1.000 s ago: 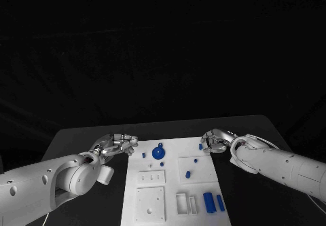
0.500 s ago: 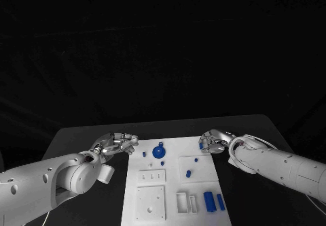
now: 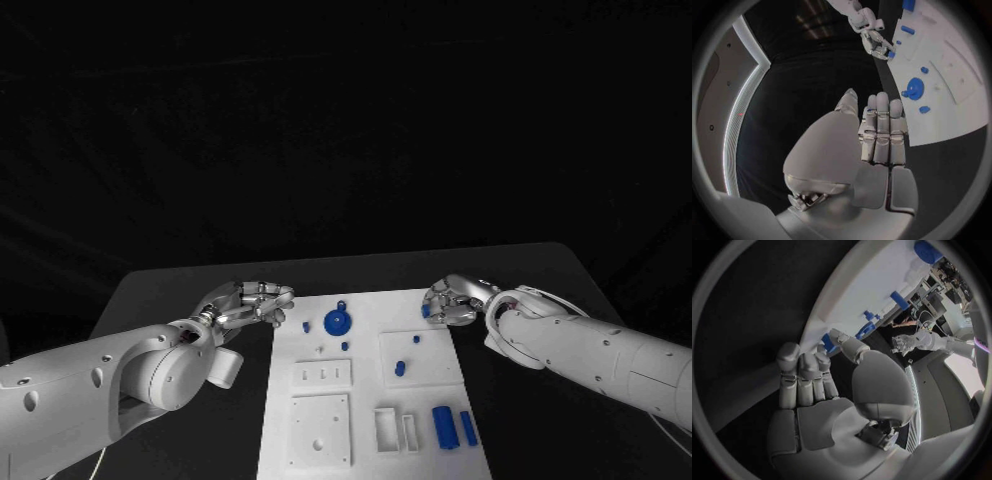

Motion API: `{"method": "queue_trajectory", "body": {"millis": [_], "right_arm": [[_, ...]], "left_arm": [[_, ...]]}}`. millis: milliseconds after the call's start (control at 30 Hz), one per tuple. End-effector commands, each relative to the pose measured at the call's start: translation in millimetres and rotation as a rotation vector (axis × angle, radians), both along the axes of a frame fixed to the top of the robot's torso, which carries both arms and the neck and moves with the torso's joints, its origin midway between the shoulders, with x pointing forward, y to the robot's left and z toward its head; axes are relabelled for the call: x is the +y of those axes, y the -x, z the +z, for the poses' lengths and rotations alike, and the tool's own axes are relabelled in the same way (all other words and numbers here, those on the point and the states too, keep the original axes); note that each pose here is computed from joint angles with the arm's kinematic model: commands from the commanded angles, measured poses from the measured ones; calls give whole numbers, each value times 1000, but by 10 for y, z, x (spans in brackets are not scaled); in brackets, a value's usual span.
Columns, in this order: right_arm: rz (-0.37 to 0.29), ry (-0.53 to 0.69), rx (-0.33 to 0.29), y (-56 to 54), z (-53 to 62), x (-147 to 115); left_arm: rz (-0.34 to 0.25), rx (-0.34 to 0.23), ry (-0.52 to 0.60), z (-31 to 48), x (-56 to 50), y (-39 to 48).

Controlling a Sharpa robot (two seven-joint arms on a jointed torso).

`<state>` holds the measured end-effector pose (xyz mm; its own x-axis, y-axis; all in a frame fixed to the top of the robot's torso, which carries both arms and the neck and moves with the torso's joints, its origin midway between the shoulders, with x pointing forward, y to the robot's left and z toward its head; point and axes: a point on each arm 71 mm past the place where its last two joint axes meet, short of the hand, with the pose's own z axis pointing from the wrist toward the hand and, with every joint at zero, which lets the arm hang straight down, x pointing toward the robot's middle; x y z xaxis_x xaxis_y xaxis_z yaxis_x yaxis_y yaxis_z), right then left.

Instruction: Assemble the parts on the task board

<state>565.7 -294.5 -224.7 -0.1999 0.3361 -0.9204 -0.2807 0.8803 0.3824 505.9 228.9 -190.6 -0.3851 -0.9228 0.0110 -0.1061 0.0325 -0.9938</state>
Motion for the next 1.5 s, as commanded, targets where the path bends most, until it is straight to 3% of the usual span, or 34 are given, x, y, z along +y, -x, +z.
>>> {"method": "queue_trajectory", "body": {"millis": [33,1500], "right_arm": [[11,16,28,17,-52,13],[2,20,30,13,-91,73]], "left_arm": [[-19,-7,8,10,-21,8],[-23,1,6,6,-14,12]]}}
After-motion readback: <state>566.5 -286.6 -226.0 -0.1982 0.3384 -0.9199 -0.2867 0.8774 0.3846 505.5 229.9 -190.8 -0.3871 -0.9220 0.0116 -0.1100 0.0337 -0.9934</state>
